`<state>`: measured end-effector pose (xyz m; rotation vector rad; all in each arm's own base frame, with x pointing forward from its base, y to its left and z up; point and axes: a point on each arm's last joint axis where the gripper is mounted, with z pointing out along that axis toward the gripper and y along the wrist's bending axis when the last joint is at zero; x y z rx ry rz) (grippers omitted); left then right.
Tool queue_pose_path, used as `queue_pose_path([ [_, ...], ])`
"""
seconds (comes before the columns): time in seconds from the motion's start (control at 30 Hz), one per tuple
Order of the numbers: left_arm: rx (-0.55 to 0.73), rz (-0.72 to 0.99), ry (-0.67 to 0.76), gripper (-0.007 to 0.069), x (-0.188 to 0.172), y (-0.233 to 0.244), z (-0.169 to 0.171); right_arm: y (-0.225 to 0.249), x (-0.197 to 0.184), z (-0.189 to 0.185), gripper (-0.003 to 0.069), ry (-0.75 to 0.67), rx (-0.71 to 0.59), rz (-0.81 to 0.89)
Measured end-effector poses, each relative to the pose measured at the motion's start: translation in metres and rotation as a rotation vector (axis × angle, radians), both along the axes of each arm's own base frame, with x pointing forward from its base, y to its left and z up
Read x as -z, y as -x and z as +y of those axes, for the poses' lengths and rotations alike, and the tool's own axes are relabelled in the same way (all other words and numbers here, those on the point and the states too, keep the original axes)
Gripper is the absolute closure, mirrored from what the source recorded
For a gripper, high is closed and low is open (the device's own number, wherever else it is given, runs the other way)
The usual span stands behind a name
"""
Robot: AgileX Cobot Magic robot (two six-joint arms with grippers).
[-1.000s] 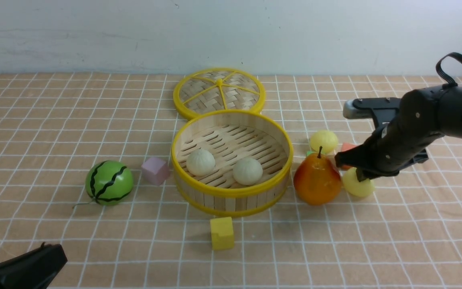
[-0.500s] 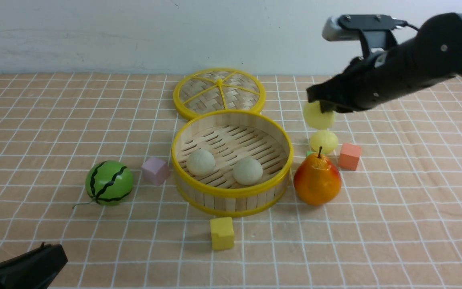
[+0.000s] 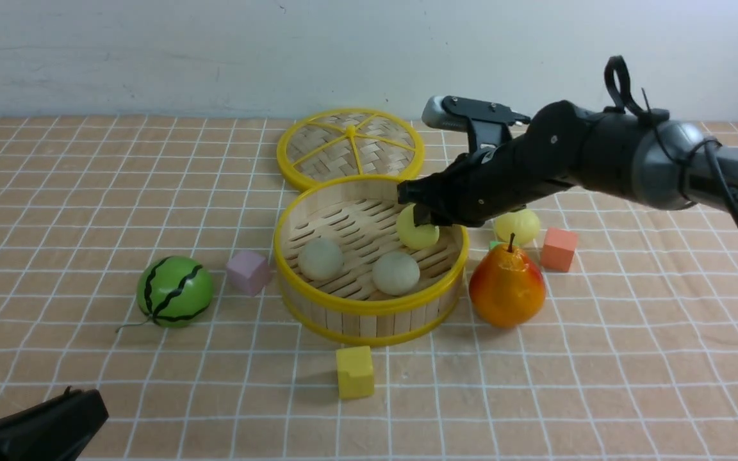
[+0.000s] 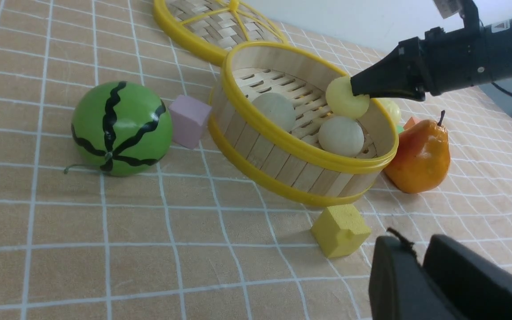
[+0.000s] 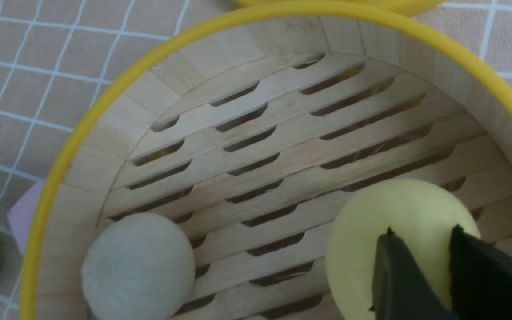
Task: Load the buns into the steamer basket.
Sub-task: Use the right arm to put the steamed stuffed bun into the steamer, then use the right arm to grab a steamed stuffed bun
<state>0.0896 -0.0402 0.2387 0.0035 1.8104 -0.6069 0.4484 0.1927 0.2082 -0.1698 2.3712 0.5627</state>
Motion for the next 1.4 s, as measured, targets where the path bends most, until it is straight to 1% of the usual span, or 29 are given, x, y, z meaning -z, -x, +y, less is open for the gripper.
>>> queue_pose_path([
  [0.07, 0.0, 0.0, 0.0, 0.0531, 0.0, 0.0, 0.0, -0.001, 0.003, 0.0, 0.0366, 0.005, 0.0, 0.002],
  [0.17, 0.0, 0.0, 0.0, 0.0525, 0.0, 0.0, 0.0, 0.0, 0.004, 0.0, 0.0242, 0.01, -0.005, 0.008],
  [0.23, 0.0, 0.0, 0.0, 0.0522, 0.0, 0.0, 0.0, 0.003, -0.002, 0.0, 0.0178, 0.011, -0.02, 0.02],
  [0.27, 0.0, 0.0, 0.0, 0.052, 0.0, 0.0, 0.0, 0.006, -0.009, -0.001, 0.0153, 0.014, -0.03, 0.023],
  [0.3, 0.0, 0.0, 0.0, 0.0519, 0.0, 0.0, 0.0, 0.007, -0.012, -0.002, 0.0149, 0.017, -0.035, 0.024],
  [0.33, 0.0, 0.0, 0.0, 0.0517, 0.0, 0.0, 0.0, 0.011, -0.024, -0.006, 0.0129, 0.034, -0.054, 0.018],
  [0.37, 0.0, 0.0, 0.0, 0.0516, 0.0, 0.0, 0.0, 0.013, -0.028, -0.007, 0.0125, 0.041, -0.058, 0.015],
  [0.4, 0.0, 0.0, 0.0, 0.0515, 0.0, 0.0, 0.0, 0.016, -0.044, -0.019, 0.012, 0.084, -0.068, -0.008],
  [0.47, 0.0, 0.0, 0.0, 0.0514, 0.0, 0.0, 0.0, 0.017, -0.06, -0.036, 0.0132, 0.118, -0.045, -0.025],
  [0.5, 0.0, 0.0, 0.0, 0.0512, 0.0, 0.0, 0.0, 0.016, -0.066, -0.047, 0.0146, 0.128, -0.014, -0.021],
  [0.53, 0.0, 0.0, 0.0, 0.0512, 0.0, 0.0, 0.0, 0.016, -0.065, -0.049, 0.0148, 0.13, -0.006, -0.02],
  [0.57, 0.0, 0.0, 0.0, 0.051, 0.0, 0.0, 0.0, 0.012, -0.066, -0.068, 0.0188, 0.147, 0.055, 0.013],
  [0.6, 0.0, 0.0, 0.0, 0.0509, 0.0, 0.0, 0.0, 0.01, -0.062, -0.076, 0.0214, 0.155, 0.082, 0.033],
  [0.63, 0.0, 0.0, 0.0, 0.0509, 0.0, 0.0, 0.0, 0.01, -0.061, -0.078, 0.0214, 0.159, 0.085, 0.035],
  [0.7, 0.0, 0.0, 0.0, 0.0505, 0.0, 0.0, 0.0, 0.001, -0.045, -0.094, 0.0288, 0.169, 0.14, 0.078],
  [0.73, 0.0, 0.0, 0.0, 0.0504, 0.0, 0.0, 0.0, -0.003, -0.038, -0.096, 0.0309, 0.17, 0.148, 0.077],
  [0.77, 0.0, 0.0, 0.0, 0.0504, 0.0, 0.0, 0.0, -0.004, -0.037, -0.096, 0.0314, 0.17, 0.149, 0.075],
  [0.8, 0.0, 0.0, 0.0, 0.0503, 0.0, 0.0, 0.0, -0.01, -0.028, -0.096, 0.0338, 0.169, 0.156, 0.058],
  [0.9, 0.0, 0.0, 0.0, 0.05, 0.0, 0.0, 0.0, -0.021, -0.013, -0.094, 0.0355, 0.174, 0.157, 0.023],
  [1.03, 0.0, 0.0, 0.0, 0.0496, 0.0, 0.0, 0.0, -0.036, 0.0, -0.091, 0.0358, 0.176, 0.157, 0.007],
  [1.27, 0.0, 0.0, 0.0, 0.0495, 0.0, 0.0, 0.0, -0.056, 0.024, -0.088, 0.0358, 0.183, 0.155, 0.016],
  [1.4, 0.0, 0.0, 0.0, 0.0494, 0.0, 0.0, 0.0, -0.061, 0.035, -0.088, 0.0379, 0.205, 0.149, 0.012],
])
